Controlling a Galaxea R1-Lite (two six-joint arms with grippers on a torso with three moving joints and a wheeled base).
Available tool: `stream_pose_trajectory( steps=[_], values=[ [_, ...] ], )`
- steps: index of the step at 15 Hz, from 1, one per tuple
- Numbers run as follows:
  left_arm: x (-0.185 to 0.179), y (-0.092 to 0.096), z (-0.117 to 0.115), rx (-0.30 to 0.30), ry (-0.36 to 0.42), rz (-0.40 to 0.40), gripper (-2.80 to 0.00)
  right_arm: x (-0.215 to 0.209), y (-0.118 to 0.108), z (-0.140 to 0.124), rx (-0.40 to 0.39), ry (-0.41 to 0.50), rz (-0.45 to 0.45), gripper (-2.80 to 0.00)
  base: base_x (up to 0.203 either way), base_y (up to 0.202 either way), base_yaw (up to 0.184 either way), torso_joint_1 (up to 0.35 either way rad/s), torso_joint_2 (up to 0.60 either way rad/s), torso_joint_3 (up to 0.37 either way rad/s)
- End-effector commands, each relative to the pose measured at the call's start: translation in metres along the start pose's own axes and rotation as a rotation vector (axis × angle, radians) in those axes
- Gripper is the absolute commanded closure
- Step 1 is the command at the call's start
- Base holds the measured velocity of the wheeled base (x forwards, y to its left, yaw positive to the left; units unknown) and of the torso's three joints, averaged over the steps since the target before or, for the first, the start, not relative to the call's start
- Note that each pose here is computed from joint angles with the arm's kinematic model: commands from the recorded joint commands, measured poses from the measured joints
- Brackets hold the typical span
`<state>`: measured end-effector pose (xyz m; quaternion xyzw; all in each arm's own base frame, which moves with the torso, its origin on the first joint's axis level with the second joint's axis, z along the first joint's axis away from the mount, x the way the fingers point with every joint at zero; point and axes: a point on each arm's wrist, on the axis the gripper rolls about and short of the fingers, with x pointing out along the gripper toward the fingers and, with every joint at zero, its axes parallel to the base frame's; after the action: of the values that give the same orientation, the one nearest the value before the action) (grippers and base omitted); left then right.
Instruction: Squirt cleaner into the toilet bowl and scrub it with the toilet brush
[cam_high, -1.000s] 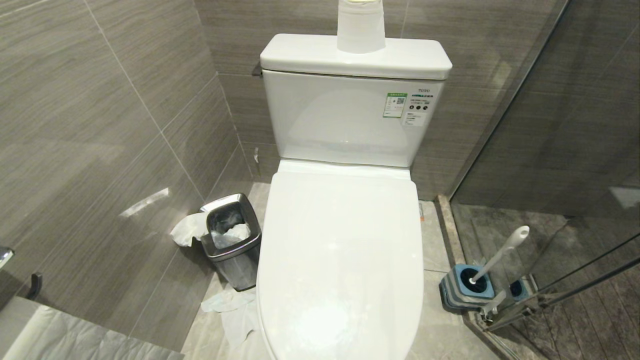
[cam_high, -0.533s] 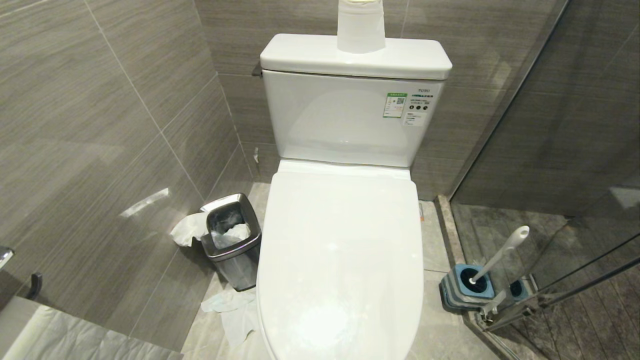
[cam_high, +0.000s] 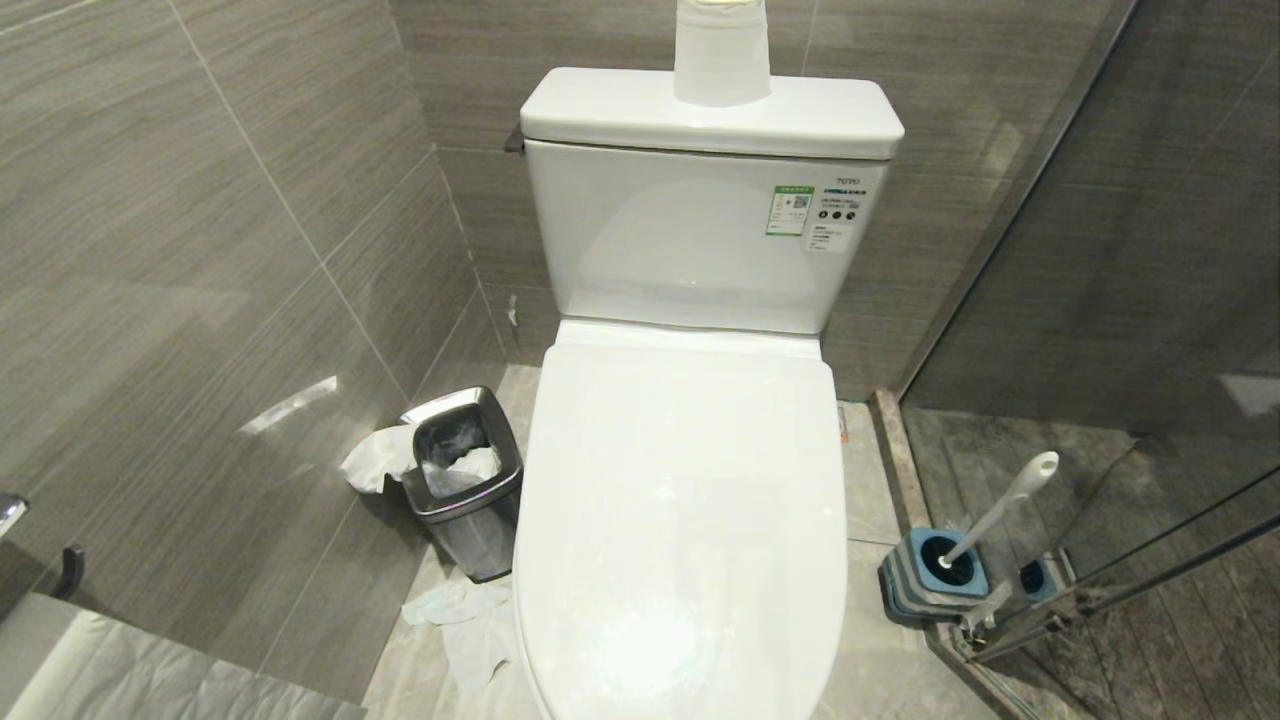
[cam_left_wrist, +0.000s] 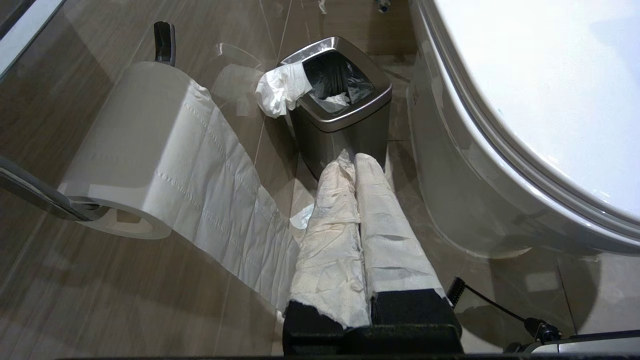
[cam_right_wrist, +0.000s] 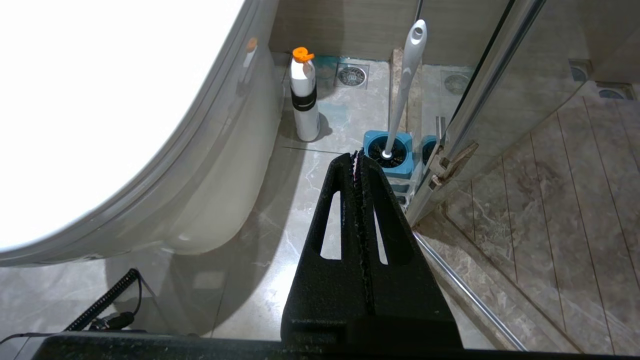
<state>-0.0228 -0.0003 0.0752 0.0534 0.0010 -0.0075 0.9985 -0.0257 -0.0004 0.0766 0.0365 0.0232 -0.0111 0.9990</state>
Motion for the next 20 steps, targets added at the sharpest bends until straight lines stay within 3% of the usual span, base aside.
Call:
stream_pose_trajectory(
  steps=[1, 20],
  values=[
    [0.0002, -0.0001, -0.0004, 0.001, 0.003, -0.001, 0.00, 0.0000, 0.0000, 0.0000, 0.000, 0.001, 0.000, 0.00, 0.000, 0.000, 0.000, 0.000, 0.00, 0.000],
    [0.0000, 0.0000, -0.0005, -0.014, 0.001, 0.002, 0.00, 0.0001, 0.0000, -0.0002, 0.000, 0.002, 0.000, 0.00, 0.000, 0.000, 0.000, 0.000, 0.00, 0.000]
  ],
)
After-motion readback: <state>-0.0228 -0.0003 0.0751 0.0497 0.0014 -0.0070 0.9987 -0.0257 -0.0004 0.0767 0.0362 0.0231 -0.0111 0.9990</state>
